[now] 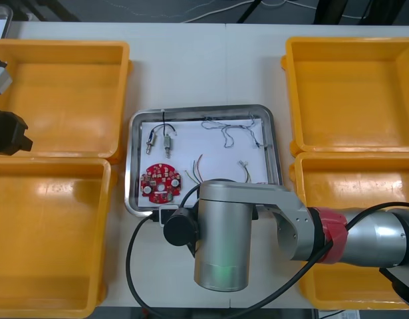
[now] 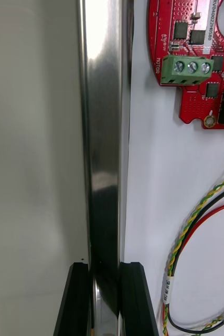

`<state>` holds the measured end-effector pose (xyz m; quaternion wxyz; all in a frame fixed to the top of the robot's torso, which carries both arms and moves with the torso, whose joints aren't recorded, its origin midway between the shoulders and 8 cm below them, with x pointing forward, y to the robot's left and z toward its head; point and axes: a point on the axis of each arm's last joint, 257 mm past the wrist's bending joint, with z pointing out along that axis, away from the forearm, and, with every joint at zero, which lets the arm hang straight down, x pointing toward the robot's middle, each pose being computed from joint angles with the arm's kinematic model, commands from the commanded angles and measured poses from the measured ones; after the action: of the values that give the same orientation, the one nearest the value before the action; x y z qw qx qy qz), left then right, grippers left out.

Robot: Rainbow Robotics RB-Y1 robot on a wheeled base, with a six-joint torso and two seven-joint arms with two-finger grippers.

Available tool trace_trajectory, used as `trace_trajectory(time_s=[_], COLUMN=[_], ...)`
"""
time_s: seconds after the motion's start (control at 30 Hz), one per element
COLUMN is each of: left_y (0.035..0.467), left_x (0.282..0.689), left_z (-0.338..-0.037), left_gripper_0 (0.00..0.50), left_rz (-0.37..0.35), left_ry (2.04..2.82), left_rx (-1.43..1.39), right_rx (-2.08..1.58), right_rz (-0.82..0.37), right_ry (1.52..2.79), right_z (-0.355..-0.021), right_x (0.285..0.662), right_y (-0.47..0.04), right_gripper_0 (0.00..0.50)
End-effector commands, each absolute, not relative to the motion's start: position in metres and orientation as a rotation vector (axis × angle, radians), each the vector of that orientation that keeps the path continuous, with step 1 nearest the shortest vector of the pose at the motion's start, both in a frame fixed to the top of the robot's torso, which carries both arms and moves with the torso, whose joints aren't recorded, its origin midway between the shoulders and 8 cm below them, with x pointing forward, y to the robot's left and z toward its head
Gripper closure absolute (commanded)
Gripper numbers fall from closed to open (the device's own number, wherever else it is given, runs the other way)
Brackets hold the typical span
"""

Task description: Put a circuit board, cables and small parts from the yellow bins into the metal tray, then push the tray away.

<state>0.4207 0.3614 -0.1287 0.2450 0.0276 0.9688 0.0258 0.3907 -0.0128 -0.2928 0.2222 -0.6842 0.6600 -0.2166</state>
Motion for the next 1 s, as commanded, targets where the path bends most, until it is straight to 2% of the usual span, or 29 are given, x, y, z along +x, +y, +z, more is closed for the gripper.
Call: trace_trajectory(time_s=[0.03, 0.53, 1.0], left_y=[0.378, 0.378, 0.378], left_x=[0.415, 0.415, 0.415], left_z=[-0.115, -0.115, -0.115], left_gripper_0=[0.018, 0.016, 0.02], left_rz=[0.092, 0.092, 0.092], left_ry=[2.62, 2.62, 2.62], left_rx=[-0.072, -0.072, -0.072], right_rx=[-1.776, -1.709, -1.72], right_rz=[-0.622, -0.67, -0.746], right_ry=[1.822, 1.829, 1.744], right_z=[-0.263, -0.238, -0.214], right_x=[0.42, 0.474, 0.513], right_y=[-0.018, -0.014, -0.007], right_gripper_0=[0.5, 0.5, 0.5])
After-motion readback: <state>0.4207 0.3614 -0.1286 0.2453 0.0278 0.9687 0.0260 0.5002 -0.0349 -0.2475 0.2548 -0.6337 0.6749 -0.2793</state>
